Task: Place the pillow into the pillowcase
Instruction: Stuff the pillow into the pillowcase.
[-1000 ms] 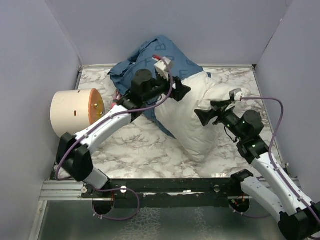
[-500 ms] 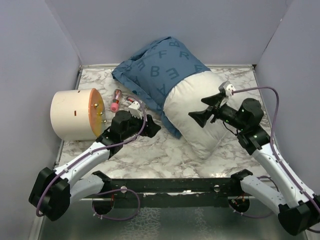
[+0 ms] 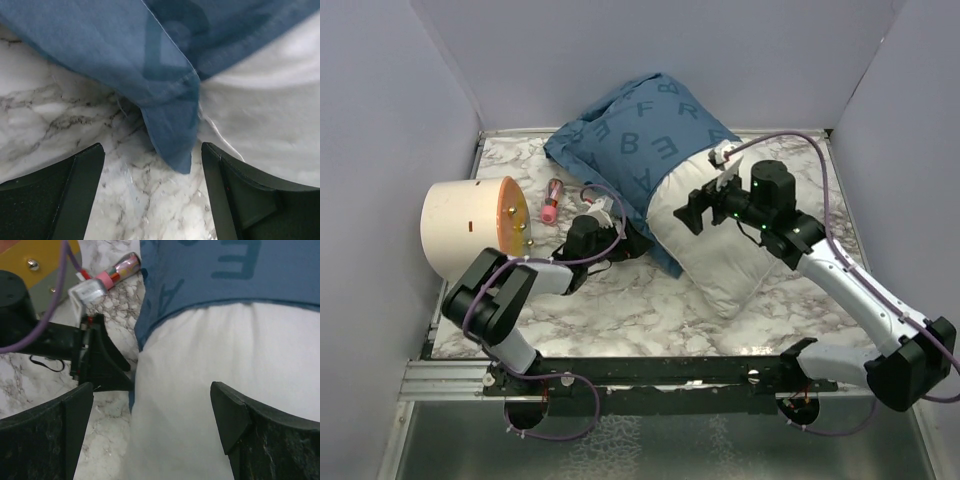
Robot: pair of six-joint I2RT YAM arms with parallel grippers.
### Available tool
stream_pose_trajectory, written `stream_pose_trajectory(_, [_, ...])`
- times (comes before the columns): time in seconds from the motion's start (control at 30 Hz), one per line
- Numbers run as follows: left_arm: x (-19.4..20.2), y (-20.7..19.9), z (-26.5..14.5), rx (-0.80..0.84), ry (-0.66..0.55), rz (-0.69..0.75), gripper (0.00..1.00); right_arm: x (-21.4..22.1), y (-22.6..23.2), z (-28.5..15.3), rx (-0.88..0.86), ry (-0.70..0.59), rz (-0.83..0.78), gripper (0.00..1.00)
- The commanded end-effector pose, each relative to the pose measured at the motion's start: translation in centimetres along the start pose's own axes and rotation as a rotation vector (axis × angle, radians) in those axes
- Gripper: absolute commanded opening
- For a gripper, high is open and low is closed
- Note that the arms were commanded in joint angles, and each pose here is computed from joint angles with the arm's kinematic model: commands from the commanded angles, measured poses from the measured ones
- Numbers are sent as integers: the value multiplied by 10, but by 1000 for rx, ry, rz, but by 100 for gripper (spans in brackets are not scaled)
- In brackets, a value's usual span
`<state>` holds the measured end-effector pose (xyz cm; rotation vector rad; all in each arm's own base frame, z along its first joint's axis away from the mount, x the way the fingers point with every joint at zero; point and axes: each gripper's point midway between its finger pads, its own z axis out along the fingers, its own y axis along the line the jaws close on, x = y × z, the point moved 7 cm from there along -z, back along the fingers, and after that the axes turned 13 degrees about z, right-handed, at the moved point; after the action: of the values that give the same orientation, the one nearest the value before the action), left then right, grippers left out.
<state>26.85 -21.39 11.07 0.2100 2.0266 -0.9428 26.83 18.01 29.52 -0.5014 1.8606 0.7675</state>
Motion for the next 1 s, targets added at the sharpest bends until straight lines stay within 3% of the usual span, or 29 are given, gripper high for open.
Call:
stream_pose_trajectory(0.0, [-27,-9,28,100,-81,-21,76,-7,19,25,74,16,-105,100])
stream_pose_trajectory(0.17, [-25,0,54,115,-66,-30,61,17,7,61,242,132,-117,100])
stream_pose_trajectory(0.2, [-25,1,56,116,-66,-27,50,26,-1,66,296,157,-121,100])
stream_pose_trajectory(0.27, [-23,3,58,136,-61,-25,12,43,-18,74,405,195,-125,100])
stream_pose_trajectory(0.3, [-22,4,57,147,-60,-34,1,50,-26,77,466,214,-140,100])
stream_pose_trajectory(0.4, [-22,-2,46,186,-53,-40,0,71,-45,89,568,276,-176,98])
stream_pose_trajectory(0.43, [-22,-7,39,202,-50,-36,0,80,-50,96,579,298,-182,92])
stream_pose_trajectory(0.47, [-24,-13,31,221,-56,-28,0,85,-54,101,579,306,-176,82])
stream_pose_trajectory(0.57, [-36,-40,2,293,-76,14,0,88,-66,119,568,295,-133,18])
stream_pose_trajectory(0.6, [-38,-48,-5,304,-66,27,0,85,-69,125,563,285,-118,6])
stream_pose_trajectory(0.63, [-40,-60,-13,319,-51,45,0,77,-72,132,552,254,-96,1])
stream_pose_trajectory(0.83, [-25,-116,-42,456,26,38,0,10,-70,160,434,-21,76,1])
stream_pose_trajectory(0.97, [2,-121,-36,510,46,-53,0,40,-58,179,263,-63,222,1])
